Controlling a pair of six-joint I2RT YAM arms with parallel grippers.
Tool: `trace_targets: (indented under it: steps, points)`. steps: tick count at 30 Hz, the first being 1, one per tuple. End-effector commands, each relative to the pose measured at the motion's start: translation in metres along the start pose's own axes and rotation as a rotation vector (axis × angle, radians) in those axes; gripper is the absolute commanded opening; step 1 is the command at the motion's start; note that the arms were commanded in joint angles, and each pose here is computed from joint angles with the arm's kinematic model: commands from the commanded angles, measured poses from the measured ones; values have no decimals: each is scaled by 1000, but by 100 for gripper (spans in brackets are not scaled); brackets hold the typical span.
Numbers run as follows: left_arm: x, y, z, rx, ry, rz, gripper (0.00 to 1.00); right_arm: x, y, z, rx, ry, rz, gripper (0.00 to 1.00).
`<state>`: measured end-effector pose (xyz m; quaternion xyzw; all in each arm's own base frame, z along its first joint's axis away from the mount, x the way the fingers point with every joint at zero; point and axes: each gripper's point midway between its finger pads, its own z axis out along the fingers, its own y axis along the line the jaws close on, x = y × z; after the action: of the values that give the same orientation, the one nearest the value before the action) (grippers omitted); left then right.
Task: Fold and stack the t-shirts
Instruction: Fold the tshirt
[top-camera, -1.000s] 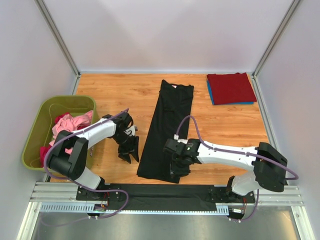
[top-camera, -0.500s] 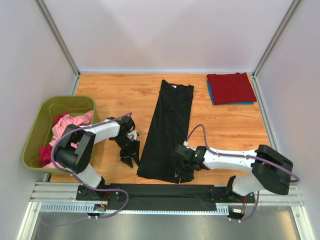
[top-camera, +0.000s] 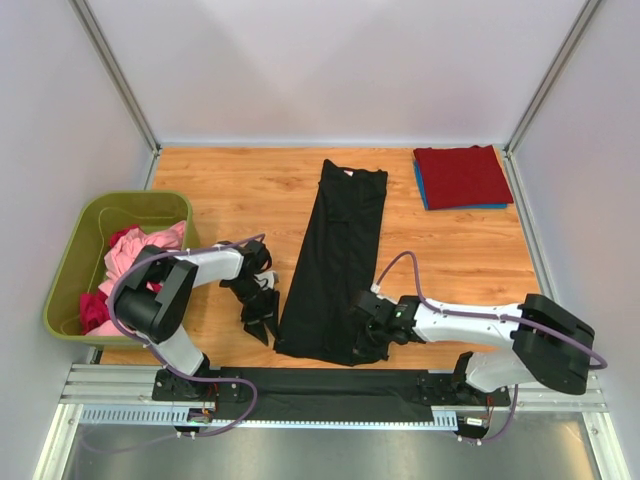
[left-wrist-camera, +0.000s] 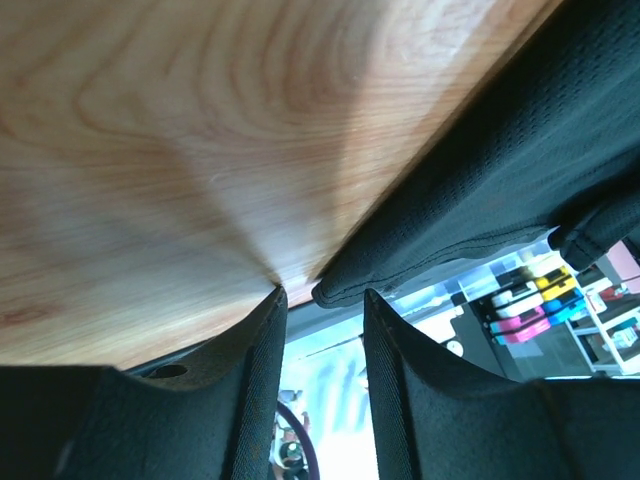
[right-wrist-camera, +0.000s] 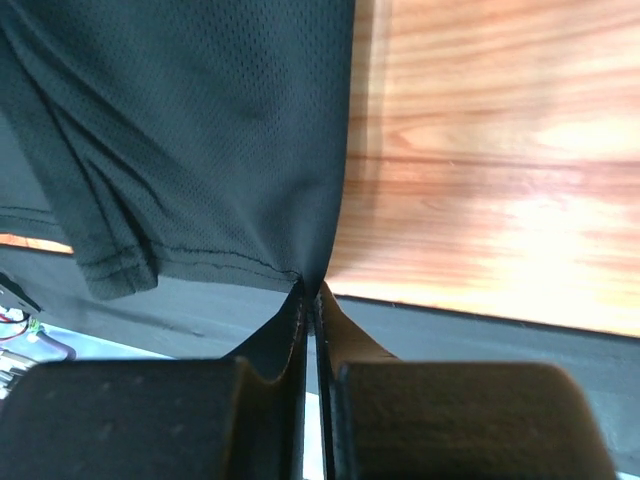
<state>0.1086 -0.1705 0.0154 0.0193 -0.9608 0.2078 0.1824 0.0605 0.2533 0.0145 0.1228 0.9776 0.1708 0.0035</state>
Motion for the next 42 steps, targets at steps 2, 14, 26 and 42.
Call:
trace_targets:
  steps: [2,14,26,42]
  points:
    - [5,-6,-2,11,-17,2,45,-4,-5,-12,14,-35,14,0]
    - [14,-25,13,147,25,-24,44,-2,-17,-18,56,-33,11,0]
    - [17,-26,18,141,33,-37,30,-5,-14,-25,63,-48,-4,0]
    - [24,-21,13,97,-17,-40,46,-4,-11,-27,61,-50,-15,0]
